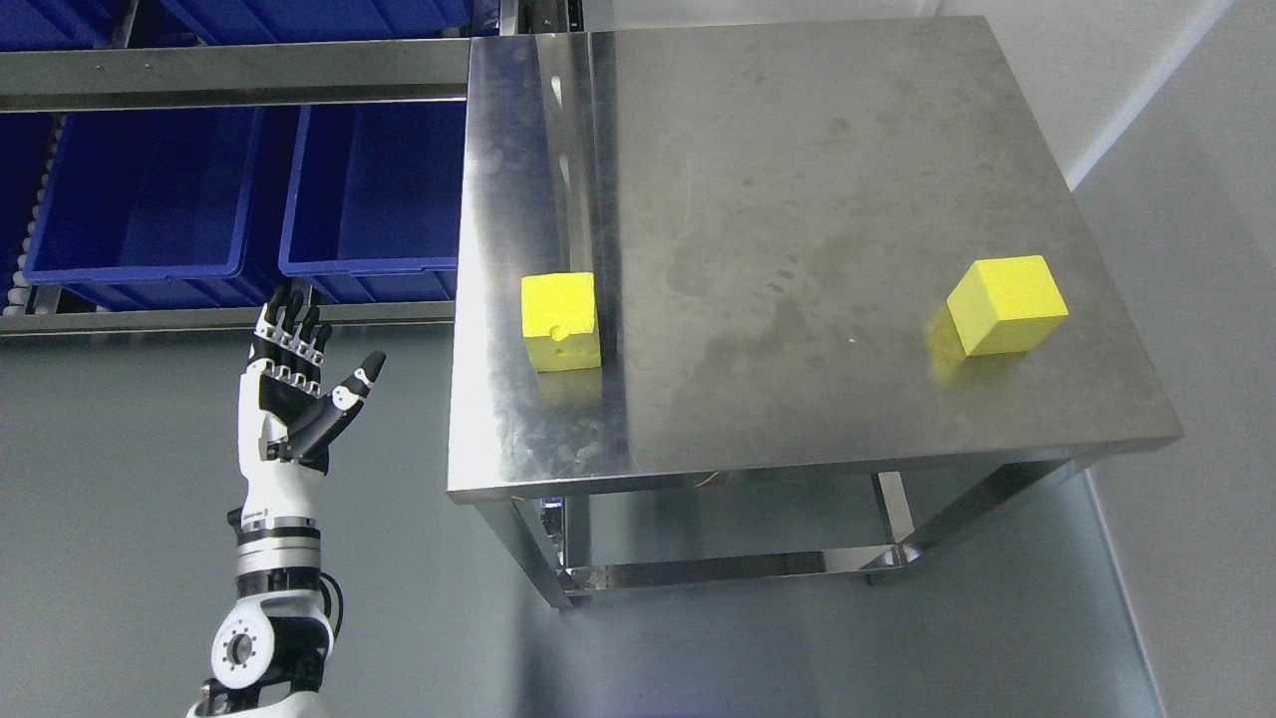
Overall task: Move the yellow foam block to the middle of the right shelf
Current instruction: 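Reach the left hand toward the yellow foam cube nearer the robot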
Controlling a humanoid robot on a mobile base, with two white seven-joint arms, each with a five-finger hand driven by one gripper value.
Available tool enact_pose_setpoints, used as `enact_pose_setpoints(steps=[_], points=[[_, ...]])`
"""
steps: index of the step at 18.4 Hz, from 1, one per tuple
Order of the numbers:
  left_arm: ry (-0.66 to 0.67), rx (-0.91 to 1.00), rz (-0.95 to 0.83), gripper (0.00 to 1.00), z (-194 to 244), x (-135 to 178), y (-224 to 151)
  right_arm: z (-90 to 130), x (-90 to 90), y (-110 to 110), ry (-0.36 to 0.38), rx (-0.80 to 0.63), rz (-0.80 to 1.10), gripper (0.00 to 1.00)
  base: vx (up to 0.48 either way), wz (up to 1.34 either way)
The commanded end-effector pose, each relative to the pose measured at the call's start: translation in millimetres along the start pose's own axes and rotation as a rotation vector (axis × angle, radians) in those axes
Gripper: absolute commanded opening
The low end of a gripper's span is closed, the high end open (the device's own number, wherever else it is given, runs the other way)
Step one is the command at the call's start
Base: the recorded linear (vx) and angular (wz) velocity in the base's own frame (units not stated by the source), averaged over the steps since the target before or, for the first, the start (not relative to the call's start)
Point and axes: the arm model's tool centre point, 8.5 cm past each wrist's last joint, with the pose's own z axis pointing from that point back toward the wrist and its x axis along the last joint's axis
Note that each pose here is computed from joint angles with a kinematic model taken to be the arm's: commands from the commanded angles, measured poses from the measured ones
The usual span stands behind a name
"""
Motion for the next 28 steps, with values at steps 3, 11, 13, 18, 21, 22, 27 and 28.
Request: enact_pose_setpoints(steps=[3,11,13,18,21,22,27,28], points=[[0.020,-0.018,-0.013,1.00,1.2,-5.0,0.5,-0.9,6.0,-11.2,-0.018,-0.016,0.004,1.00,0.000,0.00],[-0.170,-0.099,-0.006,1.00,-30.1,35.5,-18.0,-0.9,6.0,-11.2,-0.018,-0.016,0.004,1.00,0.000,0.00],[-0.206,-0.208,-0.033,1.00,-42.9,45.7,-32.9,-0.9,6.0,-11.2,-0.018,-0.016,0.004,1.00,0.000,0.00],[-0.206,-0.452,-0.177,1.00,-53.2,48.5,-73.1,-0.9,6.0,-11.2,-0.018,-0.016,0.004,1.00,0.000,0.00],[-0.186,-0.518,-0.291,1.00,-60.8,47.5,-91.9,-0.9,6.2,-11.2,-0.019,-0.016,0.004,1.00,0.000,0.00],[-0.192,-0.525,-0.298,1.00,-63.7,49.9,-94.7,-0.9,6.0,-11.2,-0.018,-0.016,0.004,1.00,0.000,0.00],[-0.174,-0.782,-0.330,1.00,-70.2,56.6,-125.0,-0.9,6.0,-11.2,-0.018,-0.016,0.004,1.00,0.000,0.00],[-0.173,-0.810,-0.332,1.00,-69.7,56.6,-128.5,-0.9,6.0,-11.2,-0.018,-0.016,0.004,1.00,0.000,0.00]])
